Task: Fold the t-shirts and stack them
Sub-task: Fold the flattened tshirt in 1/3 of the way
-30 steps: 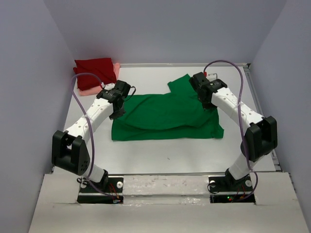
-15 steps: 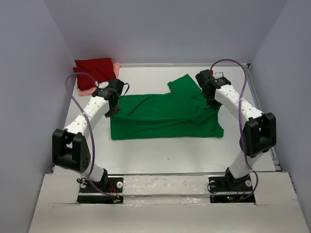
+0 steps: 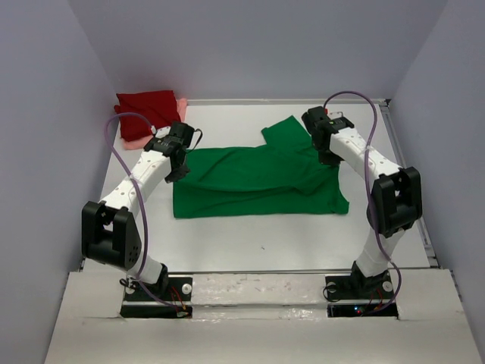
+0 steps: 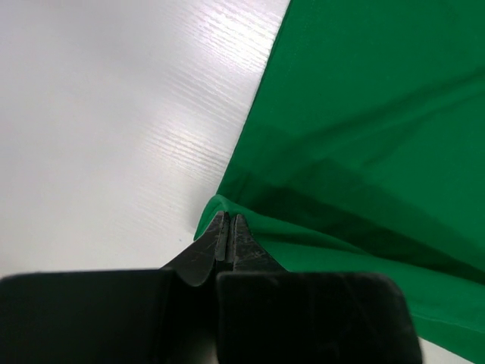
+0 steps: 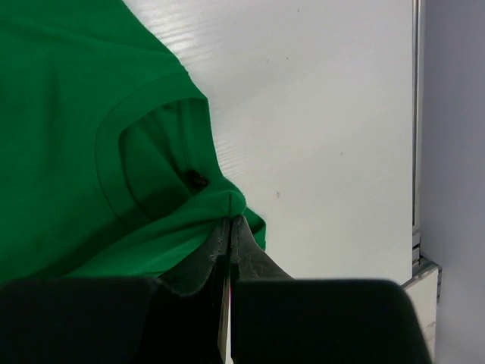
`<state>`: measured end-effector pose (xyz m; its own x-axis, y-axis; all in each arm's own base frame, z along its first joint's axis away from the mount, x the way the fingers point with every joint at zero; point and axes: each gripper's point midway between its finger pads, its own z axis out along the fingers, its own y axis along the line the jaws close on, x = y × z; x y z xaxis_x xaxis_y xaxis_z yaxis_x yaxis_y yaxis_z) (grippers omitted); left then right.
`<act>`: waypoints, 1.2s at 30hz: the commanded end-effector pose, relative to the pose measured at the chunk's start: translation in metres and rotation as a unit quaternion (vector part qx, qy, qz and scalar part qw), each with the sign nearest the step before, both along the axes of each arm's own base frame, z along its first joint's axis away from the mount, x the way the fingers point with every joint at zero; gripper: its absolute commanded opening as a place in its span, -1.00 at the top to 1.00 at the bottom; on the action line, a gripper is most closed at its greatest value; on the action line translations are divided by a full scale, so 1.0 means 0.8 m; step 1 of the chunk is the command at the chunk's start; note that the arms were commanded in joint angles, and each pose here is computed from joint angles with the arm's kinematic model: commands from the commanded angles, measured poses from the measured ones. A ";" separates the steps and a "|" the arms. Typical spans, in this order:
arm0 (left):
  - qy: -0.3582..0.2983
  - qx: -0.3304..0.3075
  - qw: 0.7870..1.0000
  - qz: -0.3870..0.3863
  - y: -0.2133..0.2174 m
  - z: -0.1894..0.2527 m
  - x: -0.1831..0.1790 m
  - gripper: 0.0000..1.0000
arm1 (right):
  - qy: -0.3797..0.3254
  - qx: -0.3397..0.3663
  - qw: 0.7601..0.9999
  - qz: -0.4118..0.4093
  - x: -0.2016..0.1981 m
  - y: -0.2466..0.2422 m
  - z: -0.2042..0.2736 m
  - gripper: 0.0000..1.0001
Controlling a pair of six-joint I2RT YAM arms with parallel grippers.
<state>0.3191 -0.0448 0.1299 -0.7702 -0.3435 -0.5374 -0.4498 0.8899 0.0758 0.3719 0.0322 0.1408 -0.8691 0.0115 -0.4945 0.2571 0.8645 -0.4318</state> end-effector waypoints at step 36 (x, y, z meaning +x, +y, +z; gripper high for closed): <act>0.028 0.033 0.998 0.054 0.013 -0.048 0.019 0.79 | 0.003 -0.013 1.000 -0.014 0.063 -0.012 -0.035 0.63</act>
